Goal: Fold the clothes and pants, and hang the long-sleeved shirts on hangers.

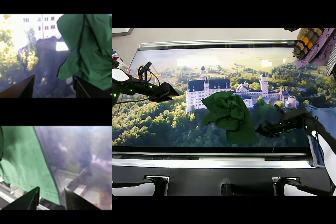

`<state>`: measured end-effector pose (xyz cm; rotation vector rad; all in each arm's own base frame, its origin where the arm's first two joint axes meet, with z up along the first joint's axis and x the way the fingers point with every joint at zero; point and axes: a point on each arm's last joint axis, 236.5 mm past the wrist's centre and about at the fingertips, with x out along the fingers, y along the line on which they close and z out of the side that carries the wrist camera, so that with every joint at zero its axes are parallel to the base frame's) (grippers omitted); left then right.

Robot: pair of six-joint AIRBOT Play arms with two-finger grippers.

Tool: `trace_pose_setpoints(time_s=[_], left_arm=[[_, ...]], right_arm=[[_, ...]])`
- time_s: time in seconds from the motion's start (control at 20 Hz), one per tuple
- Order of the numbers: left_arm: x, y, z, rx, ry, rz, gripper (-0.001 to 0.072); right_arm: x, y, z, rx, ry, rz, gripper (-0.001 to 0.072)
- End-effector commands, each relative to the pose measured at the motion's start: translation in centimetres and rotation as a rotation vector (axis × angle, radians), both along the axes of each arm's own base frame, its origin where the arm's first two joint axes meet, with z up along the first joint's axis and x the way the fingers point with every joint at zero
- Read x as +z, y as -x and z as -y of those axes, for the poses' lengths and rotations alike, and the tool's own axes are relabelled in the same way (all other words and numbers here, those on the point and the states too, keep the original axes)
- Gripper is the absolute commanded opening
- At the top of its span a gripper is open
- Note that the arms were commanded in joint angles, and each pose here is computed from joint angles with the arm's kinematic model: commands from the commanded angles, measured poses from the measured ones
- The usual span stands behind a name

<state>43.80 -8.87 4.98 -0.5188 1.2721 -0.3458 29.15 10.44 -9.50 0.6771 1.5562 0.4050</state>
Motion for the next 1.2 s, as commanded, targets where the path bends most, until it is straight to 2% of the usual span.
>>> trace_pose_setpoints(time_s=[0.0, 0.1, 0.25, 0.3, 0.4, 0.55, 0.65, 0.9, 1.15], left_arm=[[0.0, 0.0, -0.1, 0.002, 0.000, -0.001, 0.0546], [0.0, -0.4, -0.1, 0.033, 0.005, -0.001, 0.0546], [0.2, -1.0, -0.3, 0.053, 0.006, 0.016, 0.0546], [0.2, -1.0, -0.3, 0.053, 0.006, 0.017, 0.0546], [0.0, -1.1, -0.2, 0.052, 0.005, 0.016, 0.0542], [-1.9, -1.4, 0.6, 0.041, 0.009, -0.015, 0.0499], [-4.3, -2.0, 1.9, 0.037, 0.031, -0.054, 0.0500], [-8.8, -5.1, 8.0, 0.055, 0.203, -0.055, 0.0501], [-12.8, -5.5, 11.4, 0.054, 0.195, -0.074, 0.0501]], right_arm=[[-0.6, 0.0, -0.6, -0.009, -0.026, -0.025, 0.0379], [-1.0, 0.2, -1.6, 0.027, -0.016, -0.018, 0.0414], [-1.9, 1.1, -4.2, 0.116, 0.024, -0.009, 0.0406], [-2.0, 1.1, -4.6, 0.116, 0.032, -0.009, 0.0303], [-1.8, 1.1, -4.6, 0.110, 0.025, -0.012, 0.0027], [-0.1, 1.3, -4.5, 0.137, 0.028, 0.028, 0.0031], [1.7, 1.1, -4.6, 0.133, 0.026, 0.068, 0.0031], [6.1, 1.1, -4.8, 0.135, 0.019, 0.179, 0.0032], [7.6, 1.0, -4.9, 0.121, 0.015, 0.213, 0.0032]])
